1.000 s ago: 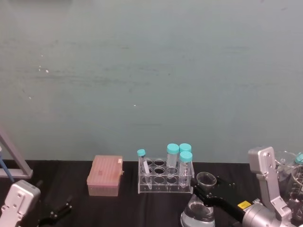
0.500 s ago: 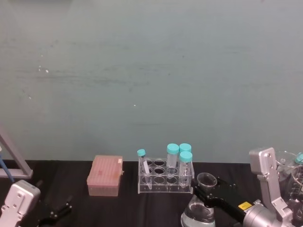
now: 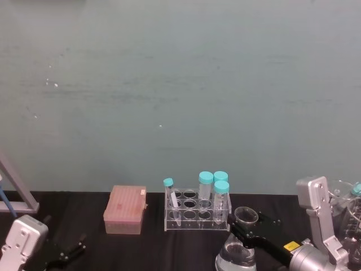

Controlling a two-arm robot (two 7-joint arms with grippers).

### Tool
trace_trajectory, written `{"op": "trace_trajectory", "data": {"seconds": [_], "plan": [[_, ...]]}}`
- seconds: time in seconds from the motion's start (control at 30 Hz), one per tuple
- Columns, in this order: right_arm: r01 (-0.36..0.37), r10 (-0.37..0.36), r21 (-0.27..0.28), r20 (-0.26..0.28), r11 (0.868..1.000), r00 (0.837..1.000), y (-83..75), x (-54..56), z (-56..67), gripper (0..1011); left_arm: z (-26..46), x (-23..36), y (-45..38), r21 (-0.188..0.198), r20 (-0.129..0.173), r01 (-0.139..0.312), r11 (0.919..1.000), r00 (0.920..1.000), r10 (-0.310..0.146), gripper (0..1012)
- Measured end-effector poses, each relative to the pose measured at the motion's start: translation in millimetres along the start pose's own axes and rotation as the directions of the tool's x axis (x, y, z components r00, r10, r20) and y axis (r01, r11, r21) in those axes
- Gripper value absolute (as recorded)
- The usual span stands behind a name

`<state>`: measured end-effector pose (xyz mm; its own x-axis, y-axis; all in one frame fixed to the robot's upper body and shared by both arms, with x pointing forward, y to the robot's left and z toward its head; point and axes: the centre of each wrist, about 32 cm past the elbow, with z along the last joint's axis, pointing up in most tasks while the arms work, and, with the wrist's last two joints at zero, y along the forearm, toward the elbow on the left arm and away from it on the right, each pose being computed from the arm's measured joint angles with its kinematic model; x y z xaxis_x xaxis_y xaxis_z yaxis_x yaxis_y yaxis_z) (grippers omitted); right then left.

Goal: Pick up the beaker with the right gripper, shake it three times, and then put it down.

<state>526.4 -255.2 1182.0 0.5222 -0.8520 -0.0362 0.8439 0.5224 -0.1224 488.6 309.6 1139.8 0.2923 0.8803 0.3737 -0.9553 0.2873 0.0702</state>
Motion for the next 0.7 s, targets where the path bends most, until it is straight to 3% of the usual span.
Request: {"op": "trace_trajectory", "data": {"seconds": [0.7], "plan": [[-0.001, 0.001, -0.001, -0.001, 1.000, 1.000, 0.0, 0.2, -0.4, 473, 0.0, 0.0, 0.0, 0.000, 0.000, 0.000, 1.0000, 1.0000, 0.000, 1000]]}}
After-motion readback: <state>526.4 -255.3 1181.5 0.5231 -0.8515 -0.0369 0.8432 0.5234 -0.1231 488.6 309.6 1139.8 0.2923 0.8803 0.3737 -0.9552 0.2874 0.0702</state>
